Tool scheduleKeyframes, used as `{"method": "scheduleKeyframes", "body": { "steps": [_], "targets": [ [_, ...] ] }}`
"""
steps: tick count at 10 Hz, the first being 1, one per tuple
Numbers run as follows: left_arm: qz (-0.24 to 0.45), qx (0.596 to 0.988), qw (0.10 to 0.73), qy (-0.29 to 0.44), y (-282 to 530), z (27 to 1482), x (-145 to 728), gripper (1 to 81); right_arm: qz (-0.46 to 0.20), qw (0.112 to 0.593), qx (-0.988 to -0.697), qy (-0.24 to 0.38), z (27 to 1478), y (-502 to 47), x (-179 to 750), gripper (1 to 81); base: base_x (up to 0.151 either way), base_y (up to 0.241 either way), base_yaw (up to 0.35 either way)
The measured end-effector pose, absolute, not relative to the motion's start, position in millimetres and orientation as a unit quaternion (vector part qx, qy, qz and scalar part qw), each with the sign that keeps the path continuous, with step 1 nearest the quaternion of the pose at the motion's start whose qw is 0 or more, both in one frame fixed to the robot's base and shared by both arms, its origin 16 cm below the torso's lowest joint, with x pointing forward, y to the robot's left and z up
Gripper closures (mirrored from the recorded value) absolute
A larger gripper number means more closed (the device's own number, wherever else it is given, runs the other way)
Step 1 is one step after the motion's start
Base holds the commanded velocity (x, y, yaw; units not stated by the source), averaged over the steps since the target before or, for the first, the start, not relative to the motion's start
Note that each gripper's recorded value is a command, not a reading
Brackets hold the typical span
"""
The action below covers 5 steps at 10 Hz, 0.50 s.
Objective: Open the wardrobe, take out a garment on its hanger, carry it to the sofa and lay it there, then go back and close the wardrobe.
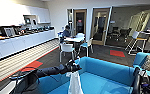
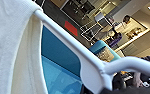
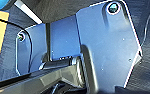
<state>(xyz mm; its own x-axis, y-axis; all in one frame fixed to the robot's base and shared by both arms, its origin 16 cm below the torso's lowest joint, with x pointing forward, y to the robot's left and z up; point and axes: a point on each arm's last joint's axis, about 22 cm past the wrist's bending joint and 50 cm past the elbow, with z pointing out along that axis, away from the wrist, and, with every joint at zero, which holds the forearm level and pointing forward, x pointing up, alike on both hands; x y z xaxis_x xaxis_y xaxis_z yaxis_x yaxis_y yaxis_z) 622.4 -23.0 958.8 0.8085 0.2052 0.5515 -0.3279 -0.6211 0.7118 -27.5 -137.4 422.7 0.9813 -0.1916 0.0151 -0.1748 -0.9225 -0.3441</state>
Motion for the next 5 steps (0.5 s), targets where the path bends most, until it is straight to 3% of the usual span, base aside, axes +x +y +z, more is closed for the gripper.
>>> {"method": "scheduleKeyframes", "body": {
  "steps": [5],
  "targets": [
    [0.307, 0.853, 0.422, -0.024, -2.8, 941.7, 624.7, 81.1, -0.018, 0.173, -0.980, 0.094, 422.8, -136.7, -35.4, 1.0, 0.101, 0.000, 0.000]
  ]
}}
